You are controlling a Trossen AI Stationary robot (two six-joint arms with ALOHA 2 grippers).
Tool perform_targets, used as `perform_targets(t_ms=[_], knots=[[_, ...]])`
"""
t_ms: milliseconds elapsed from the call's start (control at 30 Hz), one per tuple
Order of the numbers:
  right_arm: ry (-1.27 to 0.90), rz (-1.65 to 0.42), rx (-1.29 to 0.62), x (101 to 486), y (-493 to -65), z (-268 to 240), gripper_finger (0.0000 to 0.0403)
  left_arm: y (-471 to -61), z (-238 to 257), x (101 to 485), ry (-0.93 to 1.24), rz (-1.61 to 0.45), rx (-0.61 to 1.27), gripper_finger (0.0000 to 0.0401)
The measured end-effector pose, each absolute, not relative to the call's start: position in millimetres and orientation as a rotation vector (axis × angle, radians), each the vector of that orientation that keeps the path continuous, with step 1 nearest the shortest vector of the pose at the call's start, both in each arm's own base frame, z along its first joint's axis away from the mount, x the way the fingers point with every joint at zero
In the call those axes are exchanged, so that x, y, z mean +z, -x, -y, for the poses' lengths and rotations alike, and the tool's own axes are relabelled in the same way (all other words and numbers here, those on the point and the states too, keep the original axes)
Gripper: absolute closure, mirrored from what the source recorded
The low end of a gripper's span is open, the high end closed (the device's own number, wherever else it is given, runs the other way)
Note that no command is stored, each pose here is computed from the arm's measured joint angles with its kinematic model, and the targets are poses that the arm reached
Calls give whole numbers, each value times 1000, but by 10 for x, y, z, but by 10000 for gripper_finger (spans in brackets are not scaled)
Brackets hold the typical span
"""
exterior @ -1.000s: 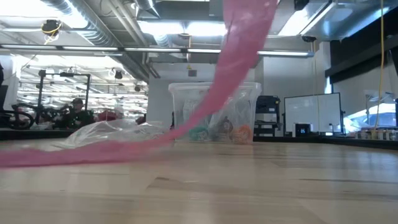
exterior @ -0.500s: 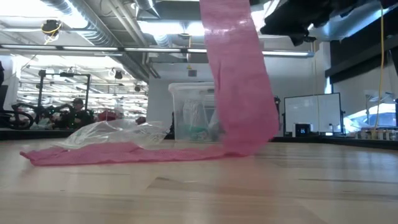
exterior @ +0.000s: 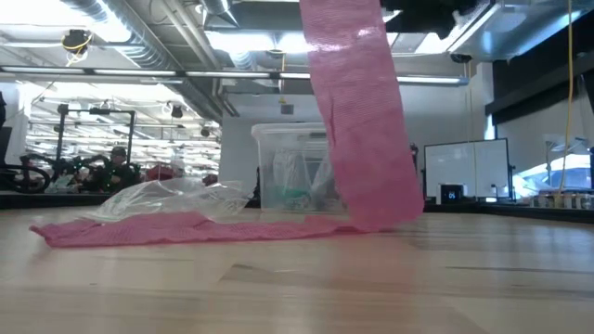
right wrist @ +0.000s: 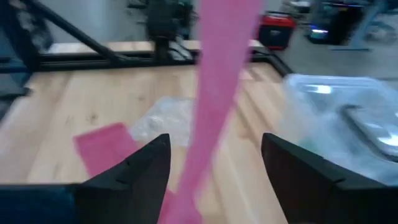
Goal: Roll bandage
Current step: Roll the pink bandage
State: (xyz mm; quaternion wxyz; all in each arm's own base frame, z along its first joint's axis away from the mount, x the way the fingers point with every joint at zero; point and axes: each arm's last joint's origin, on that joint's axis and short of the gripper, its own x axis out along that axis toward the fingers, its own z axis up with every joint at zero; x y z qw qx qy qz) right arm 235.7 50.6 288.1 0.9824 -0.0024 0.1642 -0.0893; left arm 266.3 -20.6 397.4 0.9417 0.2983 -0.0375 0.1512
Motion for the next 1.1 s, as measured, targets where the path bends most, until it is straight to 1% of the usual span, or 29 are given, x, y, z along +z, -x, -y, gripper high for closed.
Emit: perform_targets(t_ms=[100,167,267,367,500,600,667,700,800,833,933,1033,1100], knots=[[6,-309,-174,2741,-2478,-535,161,-2678,201,3964,-606,74,310,388],[53,-325,-203,2628,-2565,-547,166,-2684,205,3959,-608,76,299,388],[102,-320,-182,2523,-2705,-559,178,-2685,213,3964,-610,90,272,388],[139,-309,-164,2449,-2797,-585,201,-2685,215,3967,-615,95,269,388],[180,-357,-164,2323,-2858,-601,240,-2684,214,3974,-623,99,273,388],[194,-383,-157,2277,-2867,-605,260,-2684,210,3972,-624,95,279,388],[198,-360,-117,2345,-2876,-632,282,-2685,194,3972,-631,91,288,388],[210,-331,-93,2406,-2873,-671,300,-2686,183,3971,-634,88,294,388],[280,-272,-24,2623,-2853,-796,375,-2689,130,3966,-636,75,317,388],[303,-269,-4,2679,-2834,-841,388,-2690,108,3965,-636,71,325,388],[317,-252,31,2827,-2791,-996,387,-2691,66,3959,-634,56,351,395],[349,-225,49,2981,-2753,-1150,397,-2703,30,3922,-637,15,365,395],[373,-209,72,3080,-2726,-1250,396,-2718,17,3897,-623,-1,363,395]])
